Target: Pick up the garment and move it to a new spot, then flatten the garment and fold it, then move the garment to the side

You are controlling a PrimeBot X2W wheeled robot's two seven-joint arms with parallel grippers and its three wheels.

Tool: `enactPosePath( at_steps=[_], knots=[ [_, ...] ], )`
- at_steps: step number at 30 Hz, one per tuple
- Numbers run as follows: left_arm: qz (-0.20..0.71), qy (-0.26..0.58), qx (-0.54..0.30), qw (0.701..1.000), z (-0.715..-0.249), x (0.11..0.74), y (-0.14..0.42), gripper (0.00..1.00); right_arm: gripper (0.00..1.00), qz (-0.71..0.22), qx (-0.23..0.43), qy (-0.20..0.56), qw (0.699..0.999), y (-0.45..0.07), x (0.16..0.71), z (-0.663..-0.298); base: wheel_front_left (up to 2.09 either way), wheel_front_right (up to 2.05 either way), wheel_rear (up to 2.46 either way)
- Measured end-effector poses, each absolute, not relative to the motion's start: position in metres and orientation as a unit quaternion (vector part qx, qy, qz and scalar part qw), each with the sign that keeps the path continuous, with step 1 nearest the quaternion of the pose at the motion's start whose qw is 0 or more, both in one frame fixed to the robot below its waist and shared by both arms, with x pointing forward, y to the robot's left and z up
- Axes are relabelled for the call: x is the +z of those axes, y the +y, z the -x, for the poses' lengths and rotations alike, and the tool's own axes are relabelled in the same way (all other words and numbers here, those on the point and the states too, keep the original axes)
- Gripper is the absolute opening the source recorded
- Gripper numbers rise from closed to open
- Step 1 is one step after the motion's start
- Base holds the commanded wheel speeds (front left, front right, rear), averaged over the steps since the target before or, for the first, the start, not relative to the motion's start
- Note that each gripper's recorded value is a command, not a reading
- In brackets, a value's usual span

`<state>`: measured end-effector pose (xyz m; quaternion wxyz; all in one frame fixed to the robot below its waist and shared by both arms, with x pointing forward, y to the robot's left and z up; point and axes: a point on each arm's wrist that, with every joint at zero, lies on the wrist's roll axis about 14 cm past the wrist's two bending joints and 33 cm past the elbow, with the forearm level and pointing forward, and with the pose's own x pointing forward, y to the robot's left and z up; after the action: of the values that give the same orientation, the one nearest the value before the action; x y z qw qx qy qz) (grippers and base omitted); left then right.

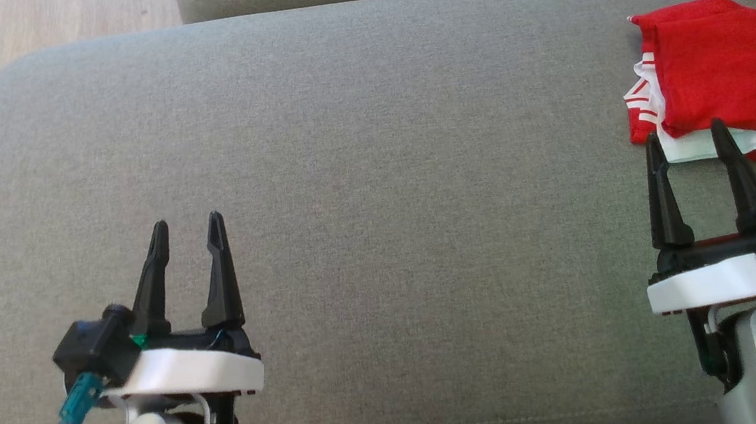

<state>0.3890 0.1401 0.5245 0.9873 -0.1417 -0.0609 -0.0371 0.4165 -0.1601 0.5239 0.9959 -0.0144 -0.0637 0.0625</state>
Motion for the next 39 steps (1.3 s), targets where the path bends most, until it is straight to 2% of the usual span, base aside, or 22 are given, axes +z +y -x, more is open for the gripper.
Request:
enactPosePath(
  at_steps=[11, 33, 34, 39],
  knots=[
    [0.151, -0.076, -0.060, 0.984, -0.389, 0.534, 0.135, 1.00, 1.00, 0.001, 0.060, -0.069, 0.996, -0.161, 0.526, -0.416, 0.00, 0.00, 0.00],
    [0.204, -0.065, -0.036, 0.976, -0.389, 0.526, 0.150, 1.00, 1.00, -0.008, 0.066, -0.069, 0.995, -0.156, 0.524, -0.418, 0.00, 0.00, 0.00],
    [0.208, -0.063, -0.034, 0.975, -0.389, 0.524, 0.150, 0.00, 0.00, -0.008, 0.066, -0.067, 0.996, -0.156, 0.524, -0.418, 0.00, 0.00, 0.00],
    [0.210, -0.005, -0.021, 0.977, -0.377, 0.487, 0.150, 0.00, 0.00, -0.014, 0.063, -0.010, 0.998, -0.157, 0.487, -0.407, 0.00, 0.00, 0.00]
  ],
)
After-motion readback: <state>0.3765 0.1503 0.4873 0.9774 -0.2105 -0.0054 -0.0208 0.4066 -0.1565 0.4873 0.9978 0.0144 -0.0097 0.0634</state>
